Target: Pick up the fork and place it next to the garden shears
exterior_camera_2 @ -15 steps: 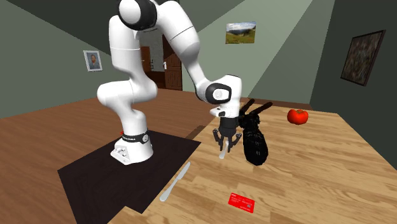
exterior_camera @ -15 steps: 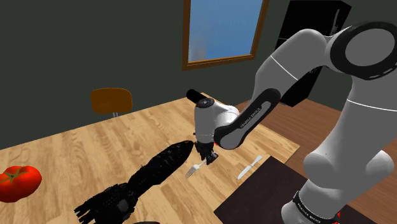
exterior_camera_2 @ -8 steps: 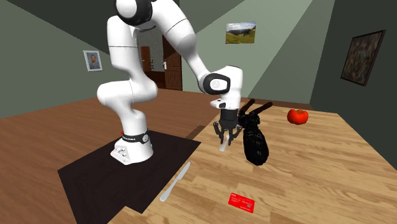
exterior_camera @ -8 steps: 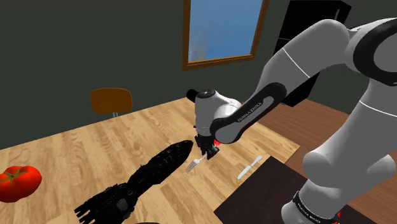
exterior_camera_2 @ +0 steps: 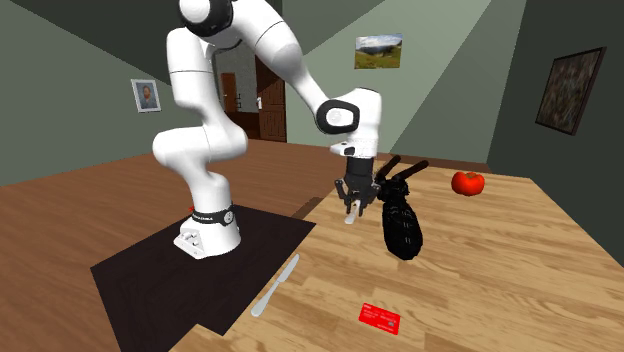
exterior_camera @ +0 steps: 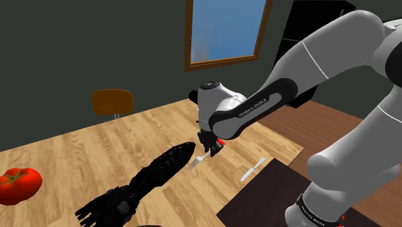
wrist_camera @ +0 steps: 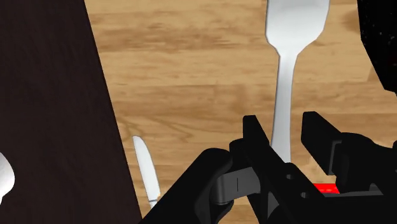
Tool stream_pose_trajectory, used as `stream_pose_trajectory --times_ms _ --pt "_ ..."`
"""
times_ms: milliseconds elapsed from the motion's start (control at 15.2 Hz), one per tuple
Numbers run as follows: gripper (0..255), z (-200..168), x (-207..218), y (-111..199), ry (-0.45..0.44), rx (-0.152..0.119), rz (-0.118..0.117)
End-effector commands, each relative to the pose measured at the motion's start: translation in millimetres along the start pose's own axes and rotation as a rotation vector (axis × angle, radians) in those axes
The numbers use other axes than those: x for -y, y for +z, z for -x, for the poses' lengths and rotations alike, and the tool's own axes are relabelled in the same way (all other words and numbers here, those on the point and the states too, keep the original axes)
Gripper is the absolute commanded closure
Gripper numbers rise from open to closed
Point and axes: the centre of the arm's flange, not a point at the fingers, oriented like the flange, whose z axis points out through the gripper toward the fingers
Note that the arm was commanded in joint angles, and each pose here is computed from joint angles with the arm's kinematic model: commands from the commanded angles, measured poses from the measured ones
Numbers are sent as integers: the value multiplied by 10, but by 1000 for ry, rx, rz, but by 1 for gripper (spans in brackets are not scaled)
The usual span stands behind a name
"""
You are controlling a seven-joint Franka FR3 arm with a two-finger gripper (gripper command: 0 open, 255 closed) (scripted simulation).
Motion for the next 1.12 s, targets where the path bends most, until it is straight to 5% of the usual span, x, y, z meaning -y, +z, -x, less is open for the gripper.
stream_pose_trajectory --times_ms 0,1056 --pt "255 175 -83 -44 0 1 0" --pt "255 2055 -1006 -320 0 1 0"
